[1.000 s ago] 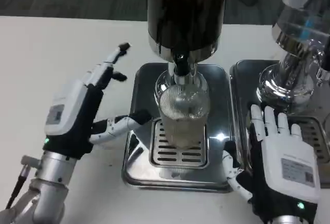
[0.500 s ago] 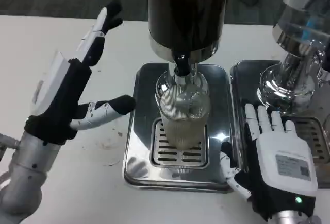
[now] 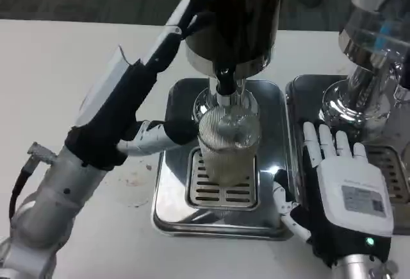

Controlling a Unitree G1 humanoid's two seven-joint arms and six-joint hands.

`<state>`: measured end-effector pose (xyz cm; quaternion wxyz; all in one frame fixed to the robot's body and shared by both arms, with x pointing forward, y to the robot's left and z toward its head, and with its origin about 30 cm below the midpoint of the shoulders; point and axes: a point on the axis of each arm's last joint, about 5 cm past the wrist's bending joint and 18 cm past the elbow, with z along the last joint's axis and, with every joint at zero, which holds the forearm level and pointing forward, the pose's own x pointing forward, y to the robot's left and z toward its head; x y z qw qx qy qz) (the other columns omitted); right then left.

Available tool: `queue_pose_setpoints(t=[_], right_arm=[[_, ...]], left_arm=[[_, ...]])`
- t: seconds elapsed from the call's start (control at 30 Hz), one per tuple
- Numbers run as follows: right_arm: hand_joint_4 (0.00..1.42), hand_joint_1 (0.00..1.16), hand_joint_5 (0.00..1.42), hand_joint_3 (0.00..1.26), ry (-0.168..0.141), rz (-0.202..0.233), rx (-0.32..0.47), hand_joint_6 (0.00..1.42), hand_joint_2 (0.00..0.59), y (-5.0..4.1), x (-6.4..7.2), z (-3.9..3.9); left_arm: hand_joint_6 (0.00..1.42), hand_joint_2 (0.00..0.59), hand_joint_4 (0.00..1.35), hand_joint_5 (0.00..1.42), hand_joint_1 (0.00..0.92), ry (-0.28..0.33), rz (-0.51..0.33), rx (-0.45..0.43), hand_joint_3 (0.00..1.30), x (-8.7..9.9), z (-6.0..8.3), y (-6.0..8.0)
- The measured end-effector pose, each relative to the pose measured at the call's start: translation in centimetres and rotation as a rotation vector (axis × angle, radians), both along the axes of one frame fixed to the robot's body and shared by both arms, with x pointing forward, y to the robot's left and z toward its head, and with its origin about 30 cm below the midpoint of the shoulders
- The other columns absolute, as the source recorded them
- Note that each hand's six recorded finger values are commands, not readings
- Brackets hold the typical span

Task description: Grasp the cup under the faucet to collect the drink, then remove the cup.

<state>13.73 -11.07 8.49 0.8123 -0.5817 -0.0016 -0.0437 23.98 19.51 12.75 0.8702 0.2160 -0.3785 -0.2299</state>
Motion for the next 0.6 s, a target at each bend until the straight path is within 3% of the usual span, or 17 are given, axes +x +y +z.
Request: queue_pose_setpoints(t=[0.2, 0.37, 0.6], right_arm=[[0.00, 0.22, 0.00, 0.01, 0.002, -0.015, 0.021, 0.00, 0.509, 0.38, -0.1, -0.01], [0.00, 0.22, 0.00, 0.01, 0.012, -0.039, 0.025, 0.00, 0.509, 0.39, -0.3, -0.14], [0.00, 0.22, 0.00, 0.01, 0.018, -0.050, 0.025, 0.00, 0.509, 0.36, -0.5, -0.25]], left_arm=[[0.09, 0.073, 0.00, 0.10, 0.000, 0.015, -0.066, 0.020, 0.00, 0.8, 0.3, -1.3], [0.09, 0.073, 0.00, 0.10, 0.000, 0.059, -0.088, 0.039, 0.00, 1.1, -0.2, -1.7], [0.08, 0.073, 0.00, 0.10, 0.000, 0.055, -0.104, 0.043, 0.00, 1.2, -0.1, -1.9]])
